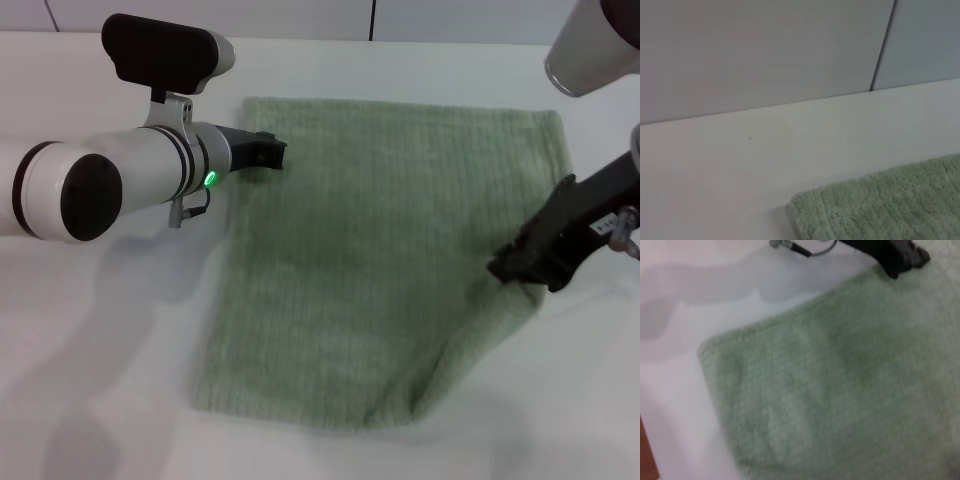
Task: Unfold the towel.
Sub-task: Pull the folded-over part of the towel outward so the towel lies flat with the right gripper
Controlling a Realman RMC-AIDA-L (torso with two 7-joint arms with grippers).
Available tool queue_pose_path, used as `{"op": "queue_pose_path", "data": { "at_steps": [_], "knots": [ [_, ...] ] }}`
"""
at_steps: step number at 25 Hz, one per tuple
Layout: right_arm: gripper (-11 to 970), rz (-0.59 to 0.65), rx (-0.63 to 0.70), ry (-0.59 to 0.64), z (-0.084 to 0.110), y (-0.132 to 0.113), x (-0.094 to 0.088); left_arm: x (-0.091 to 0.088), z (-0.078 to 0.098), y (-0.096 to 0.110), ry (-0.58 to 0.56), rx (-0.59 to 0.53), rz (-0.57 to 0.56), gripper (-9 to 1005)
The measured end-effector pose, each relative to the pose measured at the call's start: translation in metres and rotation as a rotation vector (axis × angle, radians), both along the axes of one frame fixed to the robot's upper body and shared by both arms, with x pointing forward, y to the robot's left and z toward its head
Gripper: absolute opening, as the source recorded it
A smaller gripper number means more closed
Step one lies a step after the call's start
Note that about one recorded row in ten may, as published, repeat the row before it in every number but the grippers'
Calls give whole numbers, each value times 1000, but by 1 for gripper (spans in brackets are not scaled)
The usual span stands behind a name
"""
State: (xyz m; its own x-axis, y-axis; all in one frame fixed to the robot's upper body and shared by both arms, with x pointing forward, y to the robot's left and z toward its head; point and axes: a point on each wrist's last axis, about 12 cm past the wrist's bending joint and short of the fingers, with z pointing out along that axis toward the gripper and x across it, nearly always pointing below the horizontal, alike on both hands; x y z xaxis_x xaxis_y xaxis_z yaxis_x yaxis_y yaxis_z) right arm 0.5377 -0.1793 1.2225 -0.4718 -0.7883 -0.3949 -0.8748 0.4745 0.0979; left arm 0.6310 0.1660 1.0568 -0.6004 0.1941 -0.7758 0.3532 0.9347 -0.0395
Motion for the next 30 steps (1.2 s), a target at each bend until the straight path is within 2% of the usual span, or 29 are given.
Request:
{"op": "queue_pose_path", "data": {
  "at_steps": [12, 30],
  "knots": [
    [35, -13, -106, 60, 2, -4, -9, 1, 1, 1, -1, -1, 5, -2],
    [39, 11, -217, 153, -15, 3, -15, 0, 1, 0, -2, -1, 1, -2]
  ]
}}
